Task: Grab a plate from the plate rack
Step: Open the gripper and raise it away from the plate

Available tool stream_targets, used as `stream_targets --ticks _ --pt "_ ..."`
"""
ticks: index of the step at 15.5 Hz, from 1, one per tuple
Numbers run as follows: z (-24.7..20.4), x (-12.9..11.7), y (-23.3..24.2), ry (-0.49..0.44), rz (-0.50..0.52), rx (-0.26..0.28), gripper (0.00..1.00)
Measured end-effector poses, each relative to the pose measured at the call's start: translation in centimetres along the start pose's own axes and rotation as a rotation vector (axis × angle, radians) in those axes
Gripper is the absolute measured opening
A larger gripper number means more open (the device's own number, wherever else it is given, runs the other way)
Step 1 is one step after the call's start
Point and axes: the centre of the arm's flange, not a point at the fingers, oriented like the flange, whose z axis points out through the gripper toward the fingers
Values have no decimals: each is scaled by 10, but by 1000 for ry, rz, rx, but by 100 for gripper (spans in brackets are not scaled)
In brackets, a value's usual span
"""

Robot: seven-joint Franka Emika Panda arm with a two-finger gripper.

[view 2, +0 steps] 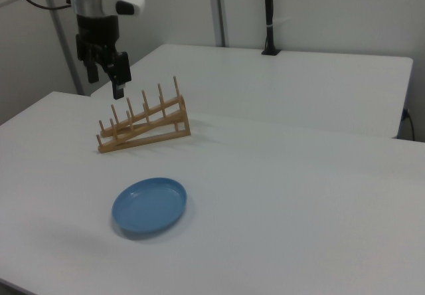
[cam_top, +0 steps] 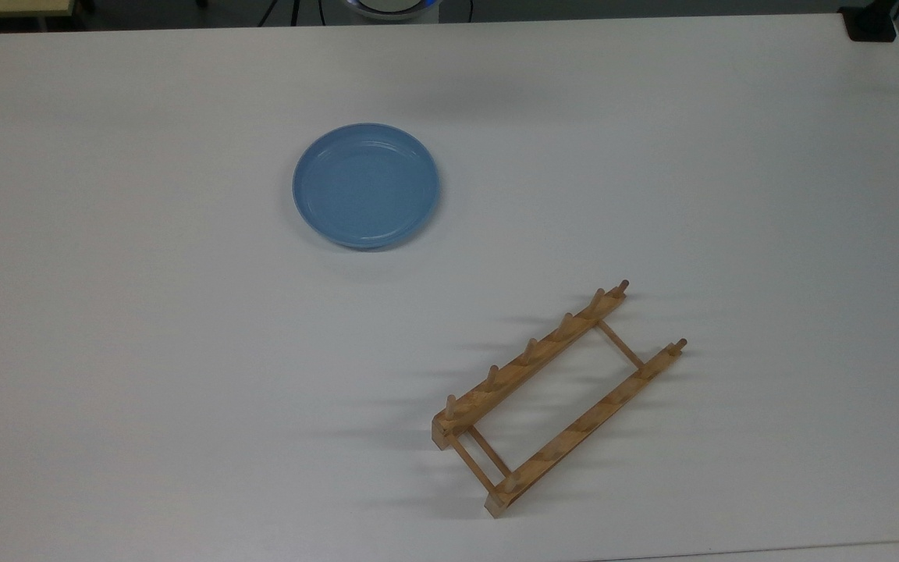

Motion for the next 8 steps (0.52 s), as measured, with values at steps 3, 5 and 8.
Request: stream_targets --ticks 3,5,8 --pt "0 12 -1 97 -103 -37 100" --pt "3 25 2 171 -135 -67 100" --pt "6 32 7 199 -145 -81 100"
